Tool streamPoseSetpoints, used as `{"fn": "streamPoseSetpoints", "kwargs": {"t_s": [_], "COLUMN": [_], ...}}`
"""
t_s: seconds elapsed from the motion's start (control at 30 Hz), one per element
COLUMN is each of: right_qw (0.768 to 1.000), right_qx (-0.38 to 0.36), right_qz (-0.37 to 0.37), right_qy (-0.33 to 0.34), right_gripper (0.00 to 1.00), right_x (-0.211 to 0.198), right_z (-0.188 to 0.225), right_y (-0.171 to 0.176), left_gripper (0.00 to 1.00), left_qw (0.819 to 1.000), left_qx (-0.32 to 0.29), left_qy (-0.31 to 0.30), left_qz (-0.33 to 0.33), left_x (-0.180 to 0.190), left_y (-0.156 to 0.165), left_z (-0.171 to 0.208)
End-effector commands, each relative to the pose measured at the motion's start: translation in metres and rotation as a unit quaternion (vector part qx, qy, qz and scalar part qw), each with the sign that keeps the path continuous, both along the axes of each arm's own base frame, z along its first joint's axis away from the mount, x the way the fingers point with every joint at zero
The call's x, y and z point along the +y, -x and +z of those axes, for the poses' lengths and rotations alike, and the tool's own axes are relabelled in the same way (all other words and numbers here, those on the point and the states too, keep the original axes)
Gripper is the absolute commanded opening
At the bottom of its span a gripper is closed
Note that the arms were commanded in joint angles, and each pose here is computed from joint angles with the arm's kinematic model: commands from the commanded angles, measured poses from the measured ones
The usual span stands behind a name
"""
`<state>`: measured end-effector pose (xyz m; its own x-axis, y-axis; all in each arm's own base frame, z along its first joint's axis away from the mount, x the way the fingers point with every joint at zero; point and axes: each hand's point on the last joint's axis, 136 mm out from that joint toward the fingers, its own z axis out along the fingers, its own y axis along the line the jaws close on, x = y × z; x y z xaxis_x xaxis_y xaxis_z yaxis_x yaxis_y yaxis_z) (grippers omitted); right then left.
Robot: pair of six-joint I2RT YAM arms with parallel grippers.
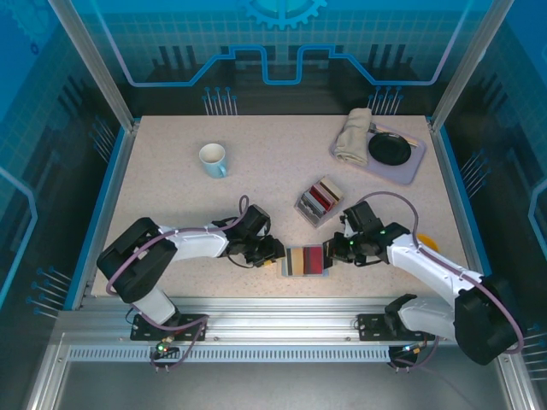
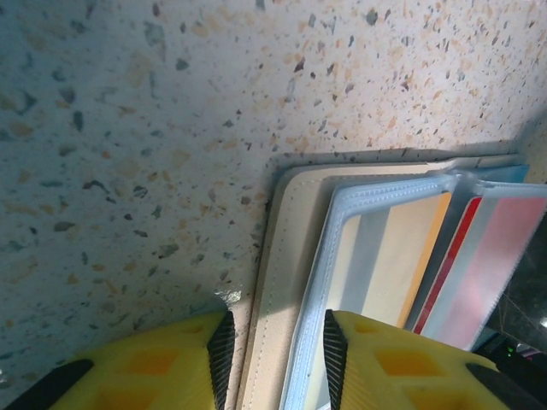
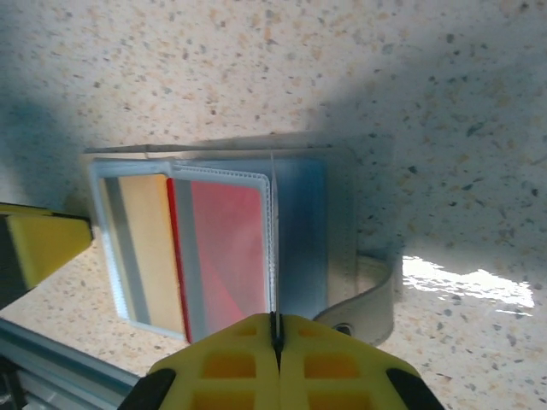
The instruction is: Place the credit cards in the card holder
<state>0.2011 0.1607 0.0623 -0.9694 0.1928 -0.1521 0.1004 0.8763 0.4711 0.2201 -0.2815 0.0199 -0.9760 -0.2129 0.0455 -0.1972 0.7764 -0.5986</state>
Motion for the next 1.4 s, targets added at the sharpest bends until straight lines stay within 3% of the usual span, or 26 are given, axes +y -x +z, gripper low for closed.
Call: {"fn": "streamPoseSetpoints", "kwargs": {"t_s": [0.0, 0.37, 0.63, 0.83, 1.0, 1.37], "right_qw": [0.998, 0.993, 0.992, 0.993, 0.995, 0.993], "right_qx": [-0.009, -0.033, -0.018, -0.004, -0.003, 0.015], "right_qz": [-0.006, 0.020, 0.054, 0.063, 0.051, 0.043], "right_qy": [-0.059, -0.109, -0.112, -0.099, -0.089, -0.107], "right_gripper": [0.06, 0.08, 0.08, 0.08, 0.07, 0.06], "right_x": [0.009, 0.028, 0.055, 0.059, 0.050, 0.045], "right_z": [0.016, 0.042, 0.039, 0.027, 0.015, -0.008], "right_y": [-0.003, -0.008, -0.008, -0.007, -0.007, -0.002], "left_gripper": [0.36, 0.31, 0.31, 0.43, 0.52, 0.52], "left_qw": [1.000, 1.000, 0.999, 0.997, 0.997, 0.999], "left_qx": [0.001, -0.013, -0.036, -0.062, -0.076, -0.044], "left_qy": [0.014, 0.020, 0.011, -0.012, 0.008, 0.017], "left_qz": [-0.018, -0.014, 0.005, 0.034, 0.025, -0.012], "left_x": [-0.012, -0.014, -0.006, 0.013, 0.008, -0.011], "left_y": [0.002, -0.002, -0.007, -0.009, -0.009, -0.006], "left_z": [0.000, 0.007, 0.016, 0.027, 0.034, 0.020]}}
